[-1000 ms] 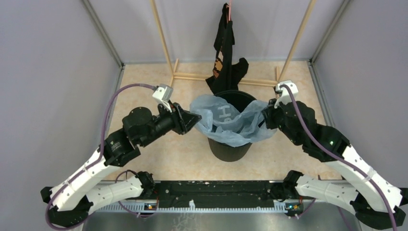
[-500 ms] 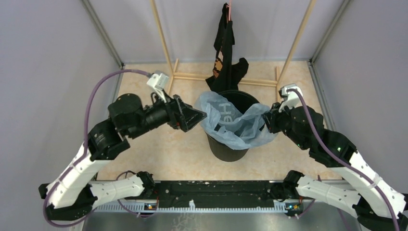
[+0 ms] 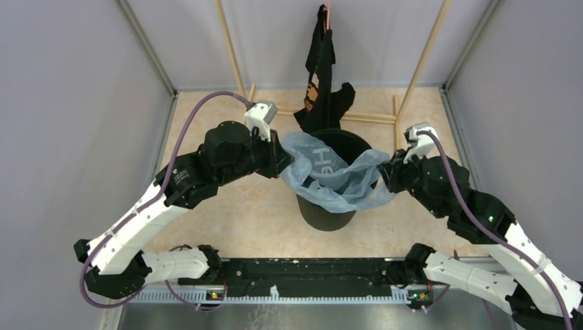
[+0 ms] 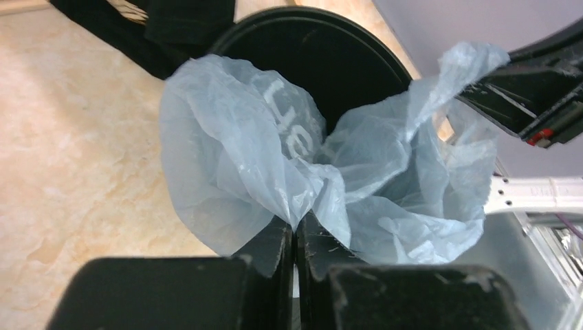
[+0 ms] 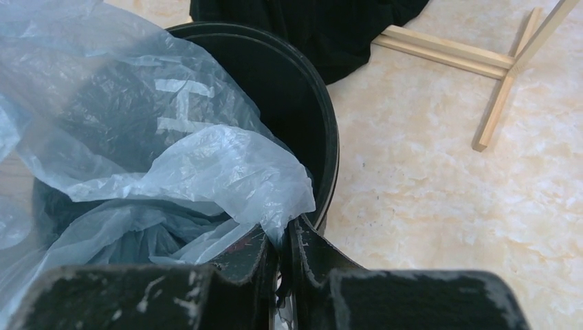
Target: Put the trash bags into the trash bin
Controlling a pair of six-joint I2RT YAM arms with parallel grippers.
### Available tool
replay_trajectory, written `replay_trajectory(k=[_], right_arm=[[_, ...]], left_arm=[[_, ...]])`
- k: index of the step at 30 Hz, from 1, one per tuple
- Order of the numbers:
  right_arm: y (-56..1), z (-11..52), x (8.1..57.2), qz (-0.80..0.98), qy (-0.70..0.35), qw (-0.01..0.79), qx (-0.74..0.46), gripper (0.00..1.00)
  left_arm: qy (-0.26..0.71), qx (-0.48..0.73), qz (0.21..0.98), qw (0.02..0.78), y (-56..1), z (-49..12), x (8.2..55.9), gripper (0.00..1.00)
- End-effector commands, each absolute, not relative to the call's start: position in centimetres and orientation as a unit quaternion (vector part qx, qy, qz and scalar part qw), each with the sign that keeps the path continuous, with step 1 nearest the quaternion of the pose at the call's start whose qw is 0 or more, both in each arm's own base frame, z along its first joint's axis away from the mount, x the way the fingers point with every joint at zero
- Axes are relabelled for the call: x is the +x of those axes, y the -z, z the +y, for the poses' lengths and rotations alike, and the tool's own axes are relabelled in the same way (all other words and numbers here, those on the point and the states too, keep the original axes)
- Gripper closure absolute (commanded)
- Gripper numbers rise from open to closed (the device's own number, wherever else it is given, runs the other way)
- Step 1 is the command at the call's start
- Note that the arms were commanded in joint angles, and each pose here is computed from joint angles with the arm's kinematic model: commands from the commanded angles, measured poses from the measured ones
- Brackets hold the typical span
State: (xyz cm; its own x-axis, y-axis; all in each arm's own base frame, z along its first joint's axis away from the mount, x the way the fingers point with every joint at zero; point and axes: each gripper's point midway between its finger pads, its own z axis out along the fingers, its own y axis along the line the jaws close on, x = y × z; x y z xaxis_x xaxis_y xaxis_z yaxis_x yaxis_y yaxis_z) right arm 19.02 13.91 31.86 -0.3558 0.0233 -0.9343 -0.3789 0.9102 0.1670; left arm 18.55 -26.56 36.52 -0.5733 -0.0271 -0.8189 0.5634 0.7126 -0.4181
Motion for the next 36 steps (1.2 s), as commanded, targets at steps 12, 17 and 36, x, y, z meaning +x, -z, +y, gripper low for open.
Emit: replay_trajectory(k=[12, 17, 36], right_arm=[[-31.7, 6.9, 19.2, 0.787, -0.095, 0.610, 0.018, 0.89], [-30.9, 7.5, 18.9, 0.778, -0.132, 0.613, 0.022, 0.81], [-32.8, 8.7, 18.1, 0.776, -0.152, 0.611, -0.037, 0.52]], left_arm=[[0.398, 0.019, 0.731, 0.554, -42.6, -22.0, 20.0, 1.00], [0.434, 0.003, 0.735, 0.521, -41.0, -21.2, 17.9, 1.00], [0.419, 0.128, 0.781, 0.445, -39.1, -21.0, 13.4, 0.06]])
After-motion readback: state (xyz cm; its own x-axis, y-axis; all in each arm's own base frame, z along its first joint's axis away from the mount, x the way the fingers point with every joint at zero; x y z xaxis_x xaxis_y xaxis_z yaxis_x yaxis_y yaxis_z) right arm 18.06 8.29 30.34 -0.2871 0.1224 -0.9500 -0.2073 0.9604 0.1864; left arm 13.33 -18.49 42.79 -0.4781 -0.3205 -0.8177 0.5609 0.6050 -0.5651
